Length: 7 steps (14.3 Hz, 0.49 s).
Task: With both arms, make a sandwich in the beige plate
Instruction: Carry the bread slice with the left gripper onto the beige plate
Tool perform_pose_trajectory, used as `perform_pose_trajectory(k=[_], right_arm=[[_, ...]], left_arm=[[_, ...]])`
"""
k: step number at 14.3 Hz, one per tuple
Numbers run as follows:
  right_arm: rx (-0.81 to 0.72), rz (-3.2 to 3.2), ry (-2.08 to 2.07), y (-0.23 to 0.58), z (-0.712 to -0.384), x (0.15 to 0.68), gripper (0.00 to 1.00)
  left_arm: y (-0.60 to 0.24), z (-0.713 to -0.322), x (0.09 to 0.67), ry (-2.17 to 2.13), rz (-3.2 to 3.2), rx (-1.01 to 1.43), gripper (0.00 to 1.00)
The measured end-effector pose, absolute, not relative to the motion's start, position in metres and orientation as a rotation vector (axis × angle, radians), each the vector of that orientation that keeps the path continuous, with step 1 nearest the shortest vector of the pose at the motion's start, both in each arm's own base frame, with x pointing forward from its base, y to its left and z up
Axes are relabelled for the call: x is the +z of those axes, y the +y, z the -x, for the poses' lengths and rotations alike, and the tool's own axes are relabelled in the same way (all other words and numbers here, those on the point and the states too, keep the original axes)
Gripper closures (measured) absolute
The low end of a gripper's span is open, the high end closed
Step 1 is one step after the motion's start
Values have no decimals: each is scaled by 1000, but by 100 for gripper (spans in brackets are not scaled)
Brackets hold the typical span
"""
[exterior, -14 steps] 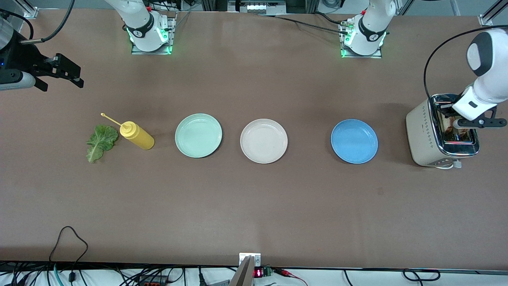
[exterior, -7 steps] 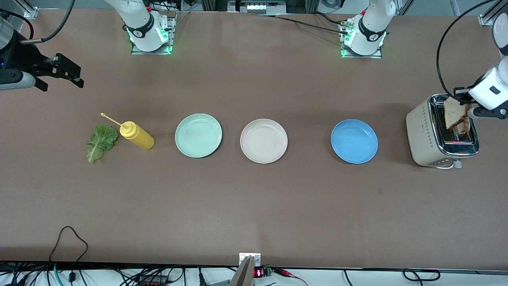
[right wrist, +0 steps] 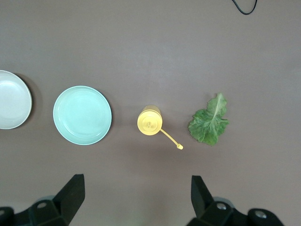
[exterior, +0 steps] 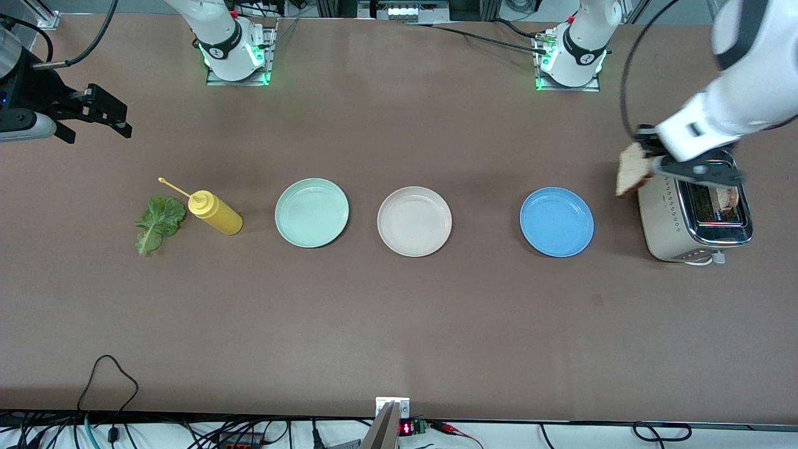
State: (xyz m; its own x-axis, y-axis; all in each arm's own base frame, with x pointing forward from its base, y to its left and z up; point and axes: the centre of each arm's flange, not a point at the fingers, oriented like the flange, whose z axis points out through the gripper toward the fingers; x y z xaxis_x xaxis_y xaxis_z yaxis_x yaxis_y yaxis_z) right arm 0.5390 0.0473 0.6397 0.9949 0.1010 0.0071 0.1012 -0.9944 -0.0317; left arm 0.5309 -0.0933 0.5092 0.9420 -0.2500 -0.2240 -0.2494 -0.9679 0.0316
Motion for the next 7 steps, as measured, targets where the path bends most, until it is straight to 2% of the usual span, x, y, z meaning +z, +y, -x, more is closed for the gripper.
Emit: perform_pose_trajectory(k=[7], right_arm=[[-8,3106,-157,47,-539,640,0]], left_arm=[[-240,-585,436,-284,-2651,-398,93]])
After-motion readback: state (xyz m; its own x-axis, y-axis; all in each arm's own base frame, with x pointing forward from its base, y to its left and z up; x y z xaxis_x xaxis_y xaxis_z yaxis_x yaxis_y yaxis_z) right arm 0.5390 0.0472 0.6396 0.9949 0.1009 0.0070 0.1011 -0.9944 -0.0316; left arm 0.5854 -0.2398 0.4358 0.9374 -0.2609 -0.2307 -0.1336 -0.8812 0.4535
